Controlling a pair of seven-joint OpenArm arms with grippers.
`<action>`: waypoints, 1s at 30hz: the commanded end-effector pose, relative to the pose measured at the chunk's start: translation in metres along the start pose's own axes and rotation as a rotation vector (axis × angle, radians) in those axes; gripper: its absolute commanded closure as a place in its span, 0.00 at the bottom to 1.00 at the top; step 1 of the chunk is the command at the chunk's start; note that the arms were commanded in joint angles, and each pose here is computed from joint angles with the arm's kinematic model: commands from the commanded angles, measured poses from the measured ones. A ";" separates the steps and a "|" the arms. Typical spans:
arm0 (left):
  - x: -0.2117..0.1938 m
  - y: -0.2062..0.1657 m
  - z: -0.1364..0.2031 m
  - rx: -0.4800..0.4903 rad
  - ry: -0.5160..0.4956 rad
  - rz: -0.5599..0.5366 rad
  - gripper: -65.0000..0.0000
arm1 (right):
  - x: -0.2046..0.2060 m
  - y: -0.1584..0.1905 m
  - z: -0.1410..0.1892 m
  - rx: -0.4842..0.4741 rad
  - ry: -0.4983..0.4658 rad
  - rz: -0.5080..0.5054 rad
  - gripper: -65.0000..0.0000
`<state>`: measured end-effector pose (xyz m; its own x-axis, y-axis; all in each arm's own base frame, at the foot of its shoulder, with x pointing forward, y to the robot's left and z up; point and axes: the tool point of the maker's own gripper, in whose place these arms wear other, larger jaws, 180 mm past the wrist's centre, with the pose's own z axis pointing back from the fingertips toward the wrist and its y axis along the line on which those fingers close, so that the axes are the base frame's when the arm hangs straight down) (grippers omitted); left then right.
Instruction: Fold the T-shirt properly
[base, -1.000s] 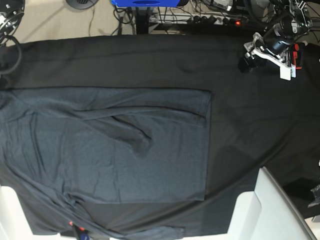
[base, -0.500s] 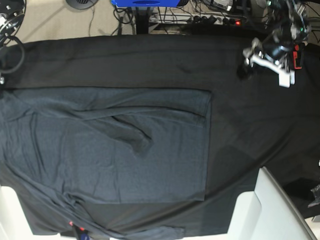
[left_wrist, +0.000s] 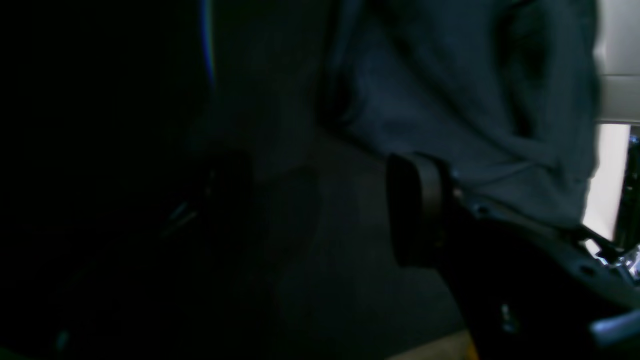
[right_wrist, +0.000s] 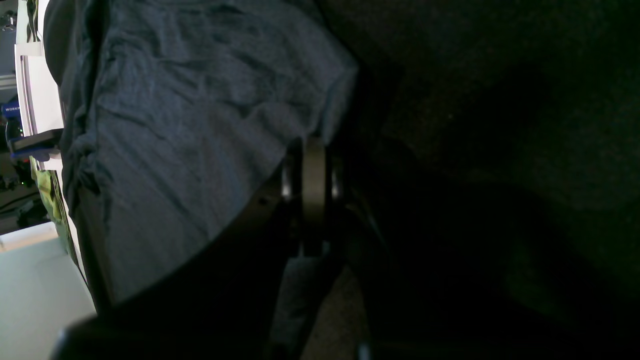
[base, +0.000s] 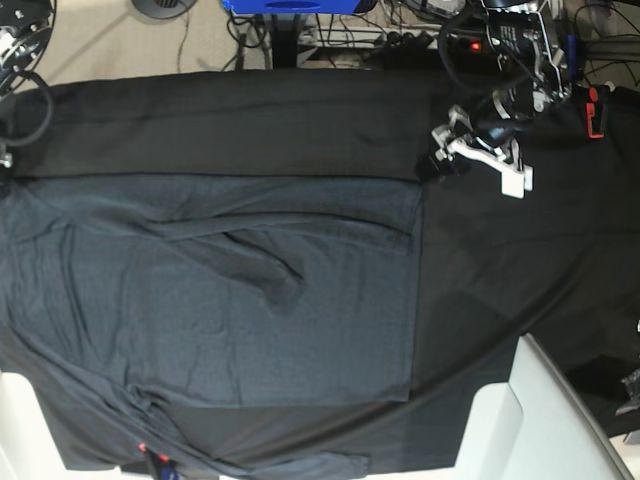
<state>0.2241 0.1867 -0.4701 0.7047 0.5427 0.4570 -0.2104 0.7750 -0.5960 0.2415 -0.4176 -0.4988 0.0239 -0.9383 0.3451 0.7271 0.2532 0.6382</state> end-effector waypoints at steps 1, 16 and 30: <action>0.007 -0.003 -0.004 0.000 -0.020 -0.010 0.39 | 0.019 0.009 0.002 0.021 -0.037 0.015 1.00; 0.006 -0.014 -0.036 -0.027 -0.019 0.054 0.39 | 0.023 0.010 0.003 0.022 -0.043 0.019 1.00; 0.003 -0.025 -0.056 -0.059 0.019 0.066 0.63 | 0.025 0.013 0.002 0.027 -0.047 0.021 1.00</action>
<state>0.2748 0.1547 -0.4865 0.6756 0.6039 0.4228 -0.2143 0.7096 -0.6712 0.2414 -0.4195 -0.4977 0.0238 -0.9370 0.3486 0.7272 0.2555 0.6370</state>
